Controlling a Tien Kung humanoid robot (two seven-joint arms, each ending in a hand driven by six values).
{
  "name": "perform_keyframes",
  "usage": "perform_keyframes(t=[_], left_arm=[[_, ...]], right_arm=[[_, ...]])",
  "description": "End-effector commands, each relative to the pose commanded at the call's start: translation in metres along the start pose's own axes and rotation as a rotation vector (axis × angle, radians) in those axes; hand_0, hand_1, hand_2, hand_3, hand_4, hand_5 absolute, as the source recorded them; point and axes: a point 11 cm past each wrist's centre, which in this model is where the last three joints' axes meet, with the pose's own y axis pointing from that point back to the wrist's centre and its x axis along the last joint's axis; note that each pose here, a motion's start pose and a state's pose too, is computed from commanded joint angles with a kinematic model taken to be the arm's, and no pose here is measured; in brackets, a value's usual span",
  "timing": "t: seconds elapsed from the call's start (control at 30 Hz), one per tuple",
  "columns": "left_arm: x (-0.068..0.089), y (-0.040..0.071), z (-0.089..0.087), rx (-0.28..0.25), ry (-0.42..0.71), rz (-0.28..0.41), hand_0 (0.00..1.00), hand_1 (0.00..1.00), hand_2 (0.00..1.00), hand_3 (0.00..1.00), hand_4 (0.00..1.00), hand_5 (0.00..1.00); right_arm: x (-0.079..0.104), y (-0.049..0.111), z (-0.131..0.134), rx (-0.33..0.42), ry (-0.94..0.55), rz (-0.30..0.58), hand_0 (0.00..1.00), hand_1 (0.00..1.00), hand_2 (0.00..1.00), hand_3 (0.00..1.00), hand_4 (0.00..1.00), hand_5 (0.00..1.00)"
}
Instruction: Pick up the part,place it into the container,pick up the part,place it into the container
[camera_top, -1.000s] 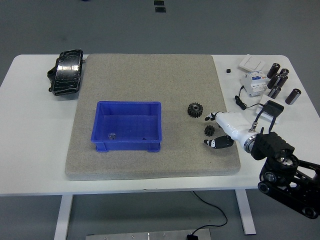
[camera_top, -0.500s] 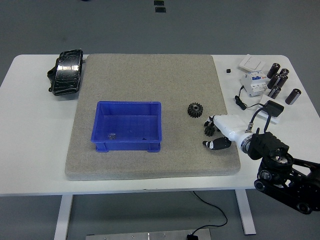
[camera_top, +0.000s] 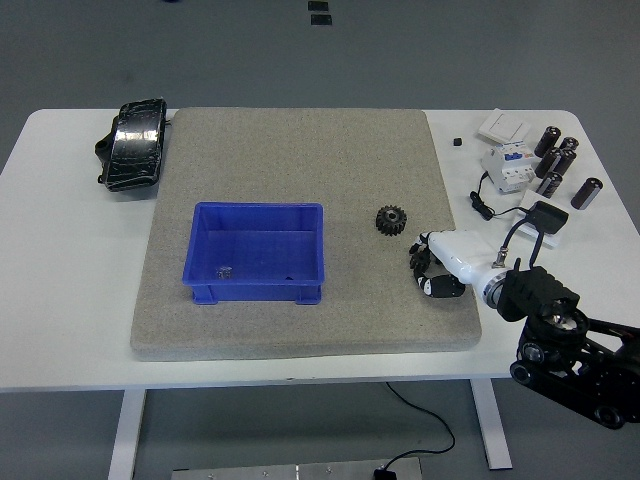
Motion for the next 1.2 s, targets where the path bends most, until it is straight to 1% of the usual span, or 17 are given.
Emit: perform_keyframes(t=[0.03,0.2,0.23,0.4,0.43,0.47,0.6,0.73,0.9,1.0,1.03,1.1,1.2], left_arm=[[0.0,0.0,0.0,0.0,0.001,0.0,0.676,0.669,0.598,0.561,0.483,0.443],[0.001,0.0,-0.001,0.0,0.008,0.001,0.676,0.669,0.598,0.561,0.483,0.443],[0.001,0.0,-0.001,0.0,0.011,0.001,0.676,0.669,0.598,0.561,0.482,0.446],[0.002,-0.001,-0.002,-0.001,0.018,0.002,0.676,0.669,0.598,0.561,0.482,0.446],[0.002,-0.001,-0.002,-0.001,0.019,0.003,0.675,0.67,0.6,0.561,0.485,0.461],[0.002,-0.001,-0.002,-0.002,0.019,0.003,0.675,0.67,0.6,0.561,0.485,0.461],[0.002,-0.001,-0.001,-0.003,0.02,0.004,0.675,0.67,0.6,0.561,0.485,0.461],[0.002,-0.001,-0.001,-0.004,0.02,0.005,0.675,0.668,0.601,0.561,0.485,0.469],[0.002,-0.001,-0.002,-0.002,0.018,0.004,0.676,0.669,0.603,0.563,0.486,0.485],[0.002,-0.001,-0.002,-0.001,0.015,0.004,0.676,0.669,0.603,0.563,0.486,0.485],[0.002,-0.001,-0.002,0.0,0.014,0.005,0.676,0.669,0.603,0.562,0.488,0.487],[0.002,-0.001,-0.002,0.002,0.011,0.005,0.676,0.669,0.603,0.562,0.488,0.487],[0.003,-0.001,-0.004,0.005,0.007,0.007,0.676,0.669,0.603,0.562,0.488,0.487]], right_arm=[[0.0,0.0,0.0,0.001,-0.002,0.0,0.432,0.547,0.503,0.672,0.428,0.002],[0.0,-0.001,0.0,0.002,-0.016,0.0,0.432,0.547,0.503,0.672,0.428,0.002],[0.0,-0.001,0.001,0.002,-0.019,0.001,0.439,0.545,0.482,0.655,0.475,0.002],[-0.001,0.0,0.001,0.006,-0.033,0.009,0.439,0.545,0.482,0.655,0.475,0.002],[0.0,0.0,0.001,0.009,-0.038,0.013,0.429,0.548,0.461,0.636,0.524,0.002],[0.001,0.001,0.0,0.012,-0.044,0.018,0.429,0.548,0.461,0.636,0.524,0.002],[0.009,0.003,-0.005,0.033,-0.075,0.05,0.429,0.548,0.461,0.636,0.524,0.002],[0.023,0.006,-0.016,0.064,-0.103,0.099,0.42,0.547,0.457,0.636,0.534,0.002],[0.049,0.01,-0.04,0.13,-0.13,0.172,0.426,0.548,0.454,0.634,0.541,0.002],[0.069,0.013,-0.067,0.2,-0.142,0.229,0.426,0.548,0.454,0.634,0.541,0.002],[0.073,0.014,-0.074,0.22,-0.139,0.245,0.43,0.557,0.503,0.652,0.541,0.002],[0.084,0.015,-0.094,0.27,-0.137,0.286,0.43,0.557,0.503,0.652,0.541,0.002],[0.095,0.014,-0.12,0.328,-0.131,0.336,0.43,0.557,0.503,0.652,0.541,0.002]])
